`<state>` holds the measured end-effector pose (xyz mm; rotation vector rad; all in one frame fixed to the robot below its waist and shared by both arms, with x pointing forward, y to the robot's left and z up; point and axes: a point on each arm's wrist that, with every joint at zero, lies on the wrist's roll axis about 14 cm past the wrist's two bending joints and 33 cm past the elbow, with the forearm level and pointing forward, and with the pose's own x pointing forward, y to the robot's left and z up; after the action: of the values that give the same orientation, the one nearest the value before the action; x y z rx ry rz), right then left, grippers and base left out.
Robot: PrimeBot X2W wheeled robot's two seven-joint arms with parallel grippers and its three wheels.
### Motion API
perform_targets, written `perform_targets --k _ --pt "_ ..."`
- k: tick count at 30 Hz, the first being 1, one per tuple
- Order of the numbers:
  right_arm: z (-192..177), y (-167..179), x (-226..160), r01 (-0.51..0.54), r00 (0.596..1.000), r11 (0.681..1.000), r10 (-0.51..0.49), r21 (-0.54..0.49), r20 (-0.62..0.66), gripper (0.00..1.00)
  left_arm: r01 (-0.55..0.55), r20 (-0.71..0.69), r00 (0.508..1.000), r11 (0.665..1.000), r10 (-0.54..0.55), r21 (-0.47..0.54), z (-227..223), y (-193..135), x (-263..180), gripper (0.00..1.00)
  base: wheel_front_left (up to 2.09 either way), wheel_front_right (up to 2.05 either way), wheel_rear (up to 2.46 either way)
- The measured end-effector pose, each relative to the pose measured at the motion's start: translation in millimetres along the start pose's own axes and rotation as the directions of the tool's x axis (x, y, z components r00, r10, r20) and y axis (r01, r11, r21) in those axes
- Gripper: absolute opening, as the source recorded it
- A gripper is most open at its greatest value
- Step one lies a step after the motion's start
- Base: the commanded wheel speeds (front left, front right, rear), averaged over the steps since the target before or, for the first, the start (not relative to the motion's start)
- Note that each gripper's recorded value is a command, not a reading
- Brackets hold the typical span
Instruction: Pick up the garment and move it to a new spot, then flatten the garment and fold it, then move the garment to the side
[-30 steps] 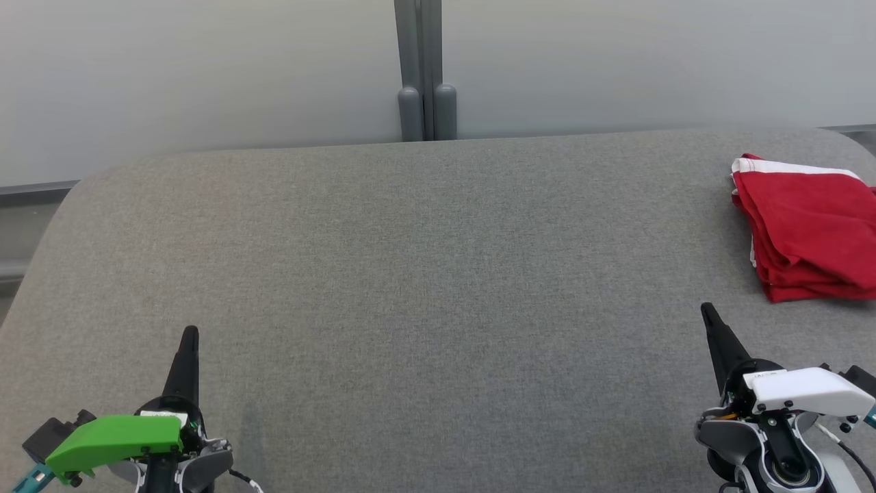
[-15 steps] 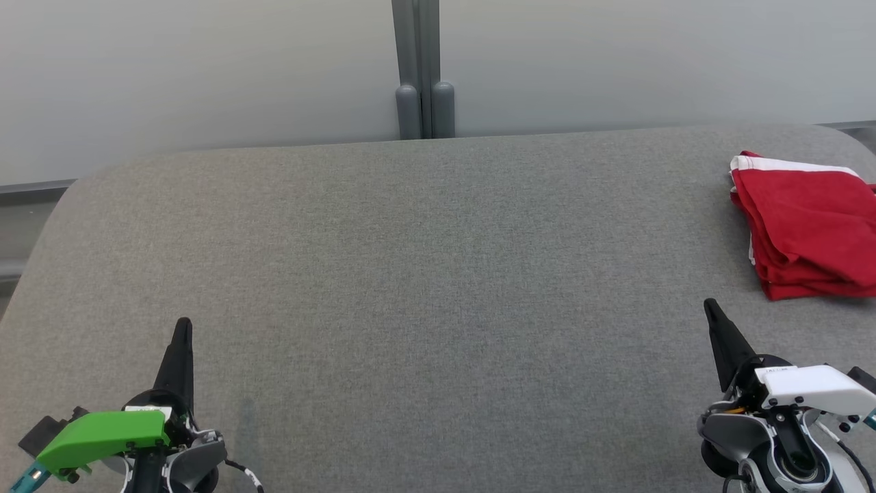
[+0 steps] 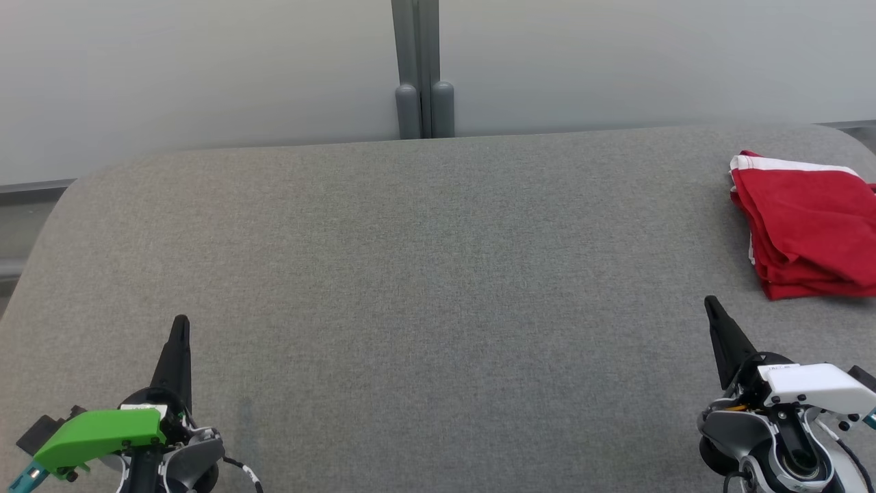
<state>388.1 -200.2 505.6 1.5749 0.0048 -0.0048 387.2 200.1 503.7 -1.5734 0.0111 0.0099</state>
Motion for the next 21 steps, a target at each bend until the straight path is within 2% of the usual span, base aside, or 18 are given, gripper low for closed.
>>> perform_targets --k 21 --pt "0.0 0.1 0.1 -0.001 1.000 1.000 0.001 0.002 0.000 0.00 0.000 0.002 1.000 1.000 0.000 -0.004 0.5 0.0 -0.1 0.00 0.00 0.00 0.00"
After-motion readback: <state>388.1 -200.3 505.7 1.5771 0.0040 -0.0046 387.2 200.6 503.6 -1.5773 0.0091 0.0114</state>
